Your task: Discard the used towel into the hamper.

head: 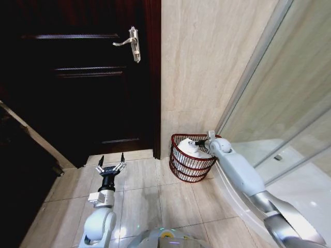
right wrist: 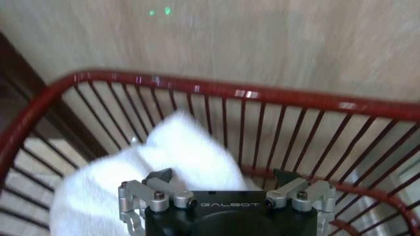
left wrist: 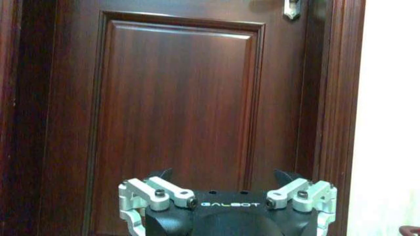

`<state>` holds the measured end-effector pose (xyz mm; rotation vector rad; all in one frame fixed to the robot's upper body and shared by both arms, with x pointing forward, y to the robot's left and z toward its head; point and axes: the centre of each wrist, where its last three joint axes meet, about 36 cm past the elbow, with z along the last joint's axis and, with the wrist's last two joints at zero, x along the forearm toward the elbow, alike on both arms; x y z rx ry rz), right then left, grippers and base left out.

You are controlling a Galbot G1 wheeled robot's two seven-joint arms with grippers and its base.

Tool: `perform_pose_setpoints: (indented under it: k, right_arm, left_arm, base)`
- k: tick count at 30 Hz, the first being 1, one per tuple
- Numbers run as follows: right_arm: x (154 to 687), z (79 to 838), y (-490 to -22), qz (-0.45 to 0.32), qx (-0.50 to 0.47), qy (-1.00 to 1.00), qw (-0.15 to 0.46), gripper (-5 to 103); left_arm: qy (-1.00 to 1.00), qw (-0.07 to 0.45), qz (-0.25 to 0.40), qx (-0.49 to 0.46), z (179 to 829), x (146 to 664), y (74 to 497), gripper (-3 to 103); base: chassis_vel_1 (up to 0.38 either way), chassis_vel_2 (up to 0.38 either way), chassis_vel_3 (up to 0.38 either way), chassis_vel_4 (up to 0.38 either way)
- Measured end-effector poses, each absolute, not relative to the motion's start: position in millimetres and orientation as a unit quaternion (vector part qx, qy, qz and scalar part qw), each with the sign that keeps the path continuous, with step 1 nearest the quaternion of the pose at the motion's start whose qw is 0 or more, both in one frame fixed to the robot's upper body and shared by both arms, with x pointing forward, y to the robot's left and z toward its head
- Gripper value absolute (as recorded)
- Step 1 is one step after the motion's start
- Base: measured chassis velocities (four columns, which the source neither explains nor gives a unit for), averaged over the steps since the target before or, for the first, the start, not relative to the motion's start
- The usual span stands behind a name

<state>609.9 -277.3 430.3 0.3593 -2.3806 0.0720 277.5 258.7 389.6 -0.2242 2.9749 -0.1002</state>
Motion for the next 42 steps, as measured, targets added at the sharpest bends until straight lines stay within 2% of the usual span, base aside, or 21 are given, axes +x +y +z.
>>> perform_pose_setpoints:
  k: [12, 20, 28, 29, 31, 35, 38, 40, 42]
  right_arm:
    - [600, 403, -298, 0.066, 0.128, -0.909, 0.391, 100]
    - [598, 443, -295, 0.044, 0.118, -0.931, 0.343, 100]
    - [554, 507, -296, 0.059, 0.112, -0.964, 0.233, 100]
    - [533, 515, -296, 0.065, 0.11, -0.972, 0.197, 100]
    - [522, 518, -297, 0.068, 0.108, -0.976, 0.179, 100]
    - [468, 513, -286, 0.083, 0.087, -0.989, 0.087, 100]
    - [457, 508, -283, 0.08, 0.074, -0.992, 0.061, 100]
    - [429, 500, -275, 0.073, 0.041, -0.996, 0.011, 100]
    - [424, 498, -275, 0.071, 0.034, -0.997, 0.004, 100]
  left_arm:
    - [0.993, 0.079, -0.037, -0.074, 392, 280, 260, 100]
    - [0.993, 0.081, -0.04, -0.071, 391, 282, 259, 100]
    - [0.993, 0.086, -0.042, -0.069, 395, 282, 259, 100]
    - [0.993, 0.086, -0.044, -0.07, 395, 281, 259, 100]
    - [0.993, 0.087, -0.045, -0.07, 395, 281, 258, 100]
    - [0.992, 0.088, -0.053, -0.068, 393, 278, 258, 100]
    - [0.992, 0.087, -0.055, -0.068, 392, 276, 258, 100]
    - [0.992, 0.084, -0.06, -0.069, 390, 274, 262, 100]
    - [0.992, 0.083, -0.061, -0.069, 390, 273, 263, 100]
  base:
    - [0.0, 0.0, 0.0, 0.0]
    - [0.0, 0.0, 0.0, 0.0]
    - [0.0, 0.0, 0.0, 0.0]
    - [0.0, 0.0, 0.0, 0.0]
    - [0.0, 0.0, 0.0, 0.0]
    - [0.0, 0.0, 0.0, 0.0]
    - [0.0, 0.0, 0.0, 0.0]
    - [0.0, 0.0, 0.0, 0.0]
    - [0.0, 0.0, 0.0, 0.0]
